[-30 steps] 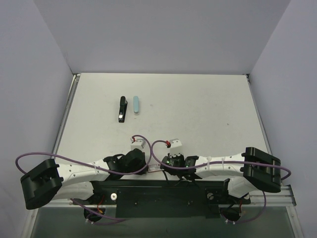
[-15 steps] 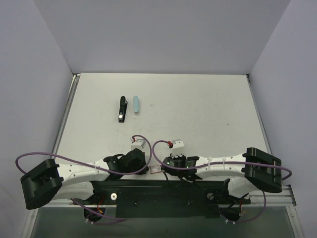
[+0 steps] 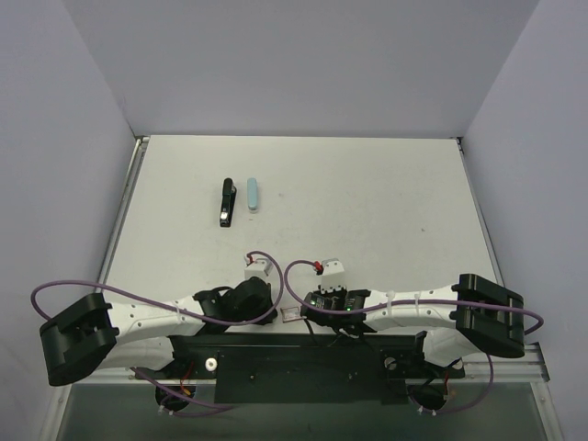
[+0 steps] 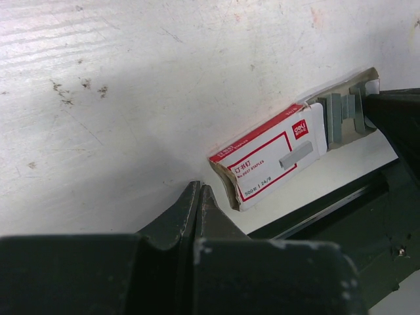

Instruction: Unload the staples from the stapler

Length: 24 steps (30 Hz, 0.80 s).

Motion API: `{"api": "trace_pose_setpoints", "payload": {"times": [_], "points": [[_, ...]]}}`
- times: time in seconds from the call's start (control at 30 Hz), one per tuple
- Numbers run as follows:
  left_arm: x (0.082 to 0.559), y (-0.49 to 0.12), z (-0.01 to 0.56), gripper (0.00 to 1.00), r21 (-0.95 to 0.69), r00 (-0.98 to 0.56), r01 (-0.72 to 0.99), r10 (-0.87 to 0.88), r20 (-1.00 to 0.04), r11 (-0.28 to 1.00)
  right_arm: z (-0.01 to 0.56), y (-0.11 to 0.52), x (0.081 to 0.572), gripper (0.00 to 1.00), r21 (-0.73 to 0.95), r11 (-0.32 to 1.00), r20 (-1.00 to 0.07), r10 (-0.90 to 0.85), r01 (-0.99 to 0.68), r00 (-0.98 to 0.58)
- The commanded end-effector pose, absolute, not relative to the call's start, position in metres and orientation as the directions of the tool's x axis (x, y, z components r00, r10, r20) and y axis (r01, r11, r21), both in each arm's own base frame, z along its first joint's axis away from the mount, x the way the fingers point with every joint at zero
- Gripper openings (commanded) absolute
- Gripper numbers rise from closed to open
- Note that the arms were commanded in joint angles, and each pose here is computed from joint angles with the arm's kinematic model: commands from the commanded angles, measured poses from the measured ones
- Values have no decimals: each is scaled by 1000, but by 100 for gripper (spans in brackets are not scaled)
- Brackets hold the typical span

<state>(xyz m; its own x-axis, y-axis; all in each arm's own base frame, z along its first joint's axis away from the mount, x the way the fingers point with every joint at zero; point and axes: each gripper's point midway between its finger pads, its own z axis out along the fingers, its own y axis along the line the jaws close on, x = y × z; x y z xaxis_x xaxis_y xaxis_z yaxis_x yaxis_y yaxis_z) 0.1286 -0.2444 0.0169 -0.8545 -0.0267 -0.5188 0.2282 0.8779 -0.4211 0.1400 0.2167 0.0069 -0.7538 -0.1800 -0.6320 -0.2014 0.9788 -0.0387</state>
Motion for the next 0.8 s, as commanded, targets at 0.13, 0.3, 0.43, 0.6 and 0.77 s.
{"api": "trace_pose_setpoints", "payload": {"times": [0.13,0.3,0.43,0.6,0.77], "points": [[106,-236,-3,0,-379,-887,253,57,-458,890,2,194,135,0,-125,973,-591,-230,-194,-773],[108,-238,-7,0,-363,-887,249,61,-458,898,-1,201,131,0,-97,971,-582,-235,-220,-779],[111,-237,-9,0,-343,-885,247,68,-460,906,-5,208,125,0,-66,963,-573,-251,-261,-780],[112,-232,-11,0,-320,-883,245,75,-464,915,-7,214,120,0,-34,949,-574,-276,-315,-771],[112,-225,-8,0,-306,-875,252,81,-477,918,-7,223,116,0,-19,925,-569,-322,-380,-756]]}}
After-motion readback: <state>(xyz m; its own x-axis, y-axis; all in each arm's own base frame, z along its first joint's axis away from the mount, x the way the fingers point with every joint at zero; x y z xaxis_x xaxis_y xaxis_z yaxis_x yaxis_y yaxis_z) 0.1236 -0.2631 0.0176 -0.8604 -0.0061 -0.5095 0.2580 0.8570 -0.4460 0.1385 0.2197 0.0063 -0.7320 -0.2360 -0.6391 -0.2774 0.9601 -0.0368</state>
